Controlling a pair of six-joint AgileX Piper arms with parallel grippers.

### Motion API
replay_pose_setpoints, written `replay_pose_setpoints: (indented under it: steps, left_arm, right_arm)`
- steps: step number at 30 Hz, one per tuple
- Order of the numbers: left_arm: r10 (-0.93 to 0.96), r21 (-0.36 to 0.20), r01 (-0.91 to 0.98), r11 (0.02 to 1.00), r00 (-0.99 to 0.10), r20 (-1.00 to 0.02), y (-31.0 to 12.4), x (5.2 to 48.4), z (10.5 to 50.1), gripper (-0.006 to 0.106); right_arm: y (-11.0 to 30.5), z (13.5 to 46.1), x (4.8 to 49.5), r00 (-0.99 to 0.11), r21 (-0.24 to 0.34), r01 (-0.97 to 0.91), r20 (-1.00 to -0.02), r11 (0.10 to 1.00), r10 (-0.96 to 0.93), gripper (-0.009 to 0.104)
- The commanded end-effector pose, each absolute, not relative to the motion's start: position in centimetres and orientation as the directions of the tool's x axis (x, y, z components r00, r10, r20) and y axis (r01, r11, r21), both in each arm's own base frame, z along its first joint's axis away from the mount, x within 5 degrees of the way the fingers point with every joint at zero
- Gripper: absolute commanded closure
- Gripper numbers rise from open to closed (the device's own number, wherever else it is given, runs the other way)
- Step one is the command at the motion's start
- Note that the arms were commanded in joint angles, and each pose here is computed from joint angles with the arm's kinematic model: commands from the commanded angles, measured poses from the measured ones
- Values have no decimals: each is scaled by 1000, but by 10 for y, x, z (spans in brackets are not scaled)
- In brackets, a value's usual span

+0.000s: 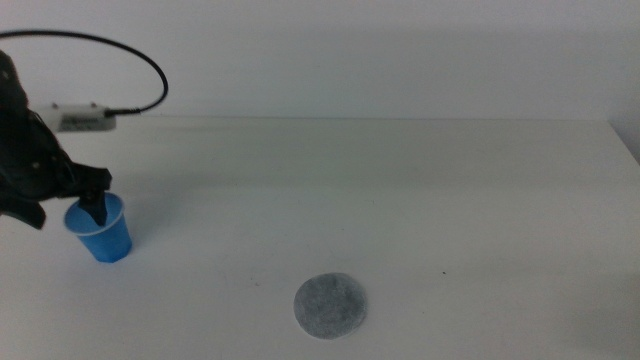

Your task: Place an empty cup on a cup mat.

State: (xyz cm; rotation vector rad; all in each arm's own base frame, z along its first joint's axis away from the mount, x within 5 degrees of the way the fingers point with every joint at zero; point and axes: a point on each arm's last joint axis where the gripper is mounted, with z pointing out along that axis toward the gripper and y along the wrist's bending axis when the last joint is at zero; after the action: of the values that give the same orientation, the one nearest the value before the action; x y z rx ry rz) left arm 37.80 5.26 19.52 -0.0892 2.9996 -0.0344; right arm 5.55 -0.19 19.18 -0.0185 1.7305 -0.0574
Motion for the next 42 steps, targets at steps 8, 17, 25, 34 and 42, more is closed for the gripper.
replay_pose_setpoints:
  steps: [8, 17, 25, 34, 42]
  left_arm:
    - [-42, -62, -37, 997, -996, -83, 44, 378, 191, 88]
    - [163, -142, 198, 970, -960, -228, -78, 355, 253, 102]
    - [378, -220, 424, 878, -898, -224, -205, 315, 237, 102]
    - [401, -234, 425, 875, -905, -145, -229, 307, 209, 102]
    - [401, -236, 413, 879, -911, -102, -229, 307, 198, 100]
  right_arm:
    - [-2, 192, 55, -152, -58, 18, -987, 998, -55, 2]
    - [-2, 192, 55, -152, -58, 18, -987, 998, -55, 2]
    - [-2, 192, 55, -152, -58, 18, -987, 998, -55, 2]
    - [-2, 192, 55, -152, -58, 18, -987, 998, -55, 2]
    - [-2, 192, 55, -152, -58, 18, -987, 998, -55, 2]
